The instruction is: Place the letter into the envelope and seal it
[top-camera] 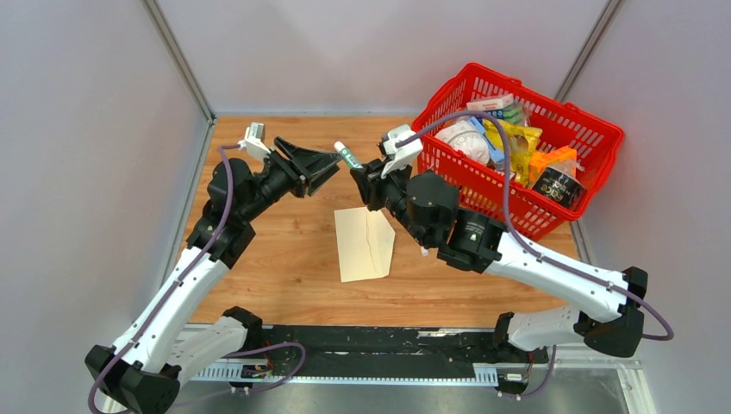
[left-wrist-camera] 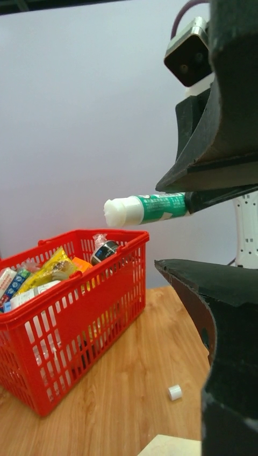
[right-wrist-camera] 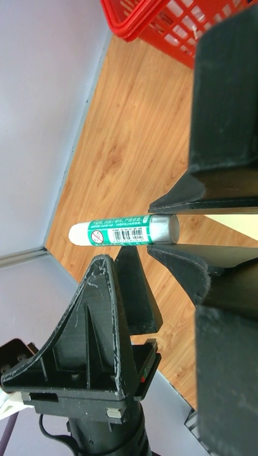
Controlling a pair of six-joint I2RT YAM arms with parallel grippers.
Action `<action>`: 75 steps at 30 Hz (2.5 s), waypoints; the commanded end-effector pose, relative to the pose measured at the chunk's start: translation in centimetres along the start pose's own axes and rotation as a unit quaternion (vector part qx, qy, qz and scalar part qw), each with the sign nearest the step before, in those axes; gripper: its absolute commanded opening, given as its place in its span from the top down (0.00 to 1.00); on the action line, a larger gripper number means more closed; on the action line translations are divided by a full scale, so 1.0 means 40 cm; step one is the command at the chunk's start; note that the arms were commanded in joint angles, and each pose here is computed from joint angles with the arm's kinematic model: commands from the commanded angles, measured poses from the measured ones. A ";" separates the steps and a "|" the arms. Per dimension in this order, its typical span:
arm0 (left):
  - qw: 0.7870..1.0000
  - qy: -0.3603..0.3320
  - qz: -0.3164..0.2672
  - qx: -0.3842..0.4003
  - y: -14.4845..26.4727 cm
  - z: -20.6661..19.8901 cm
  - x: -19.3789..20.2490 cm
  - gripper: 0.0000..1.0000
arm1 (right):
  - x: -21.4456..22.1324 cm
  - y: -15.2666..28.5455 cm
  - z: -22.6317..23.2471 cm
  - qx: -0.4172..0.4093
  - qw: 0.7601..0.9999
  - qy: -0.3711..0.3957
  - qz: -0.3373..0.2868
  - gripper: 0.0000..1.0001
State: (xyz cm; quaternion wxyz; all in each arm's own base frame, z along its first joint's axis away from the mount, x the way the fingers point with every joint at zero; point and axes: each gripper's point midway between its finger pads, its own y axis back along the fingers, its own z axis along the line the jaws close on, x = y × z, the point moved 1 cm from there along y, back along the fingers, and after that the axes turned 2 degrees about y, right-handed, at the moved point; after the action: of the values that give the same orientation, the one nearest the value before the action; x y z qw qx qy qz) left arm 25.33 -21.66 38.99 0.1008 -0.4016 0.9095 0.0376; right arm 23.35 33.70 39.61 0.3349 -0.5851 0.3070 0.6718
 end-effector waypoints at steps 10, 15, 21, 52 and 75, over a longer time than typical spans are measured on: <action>0.915 -0.397 0.065 0.039 0.044 -0.018 0.026 0.42 | 0.052 0.080 -0.142 0.075 0.981 -0.007 0.181 1.00; 0.775 -0.625 0.090 0.028 -0.015 0.101 0.088 0.42 | 0.090 0.117 -0.184 0.093 0.962 -0.028 0.256 1.00; 0.612 -0.783 -0.011 0.108 -0.061 0.116 0.124 0.40 | 0.148 0.157 -0.208 0.095 0.942 -0.043 0.320 1.00; 0.462 -0.866 0.044 0.185 -0.157 0.235 0.340 0.41 | 0.228 0.175 -0.188 0.053 0.908 -0.096 0.403 1.00; 0.499 -0.849 0.068 0.159 -0.165 0.282 0.342 0.51 | 0.214 0.191 -0.185 0.051 0.909 -0.103 0.401 1.00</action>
State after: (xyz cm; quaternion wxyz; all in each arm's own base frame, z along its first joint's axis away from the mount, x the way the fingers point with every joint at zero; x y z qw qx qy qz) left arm 22.98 -34.23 24.32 0.8890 -0.0683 0.3906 0.2291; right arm 20.84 24.03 28.55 0.0812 -0.3165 0.5336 0.7800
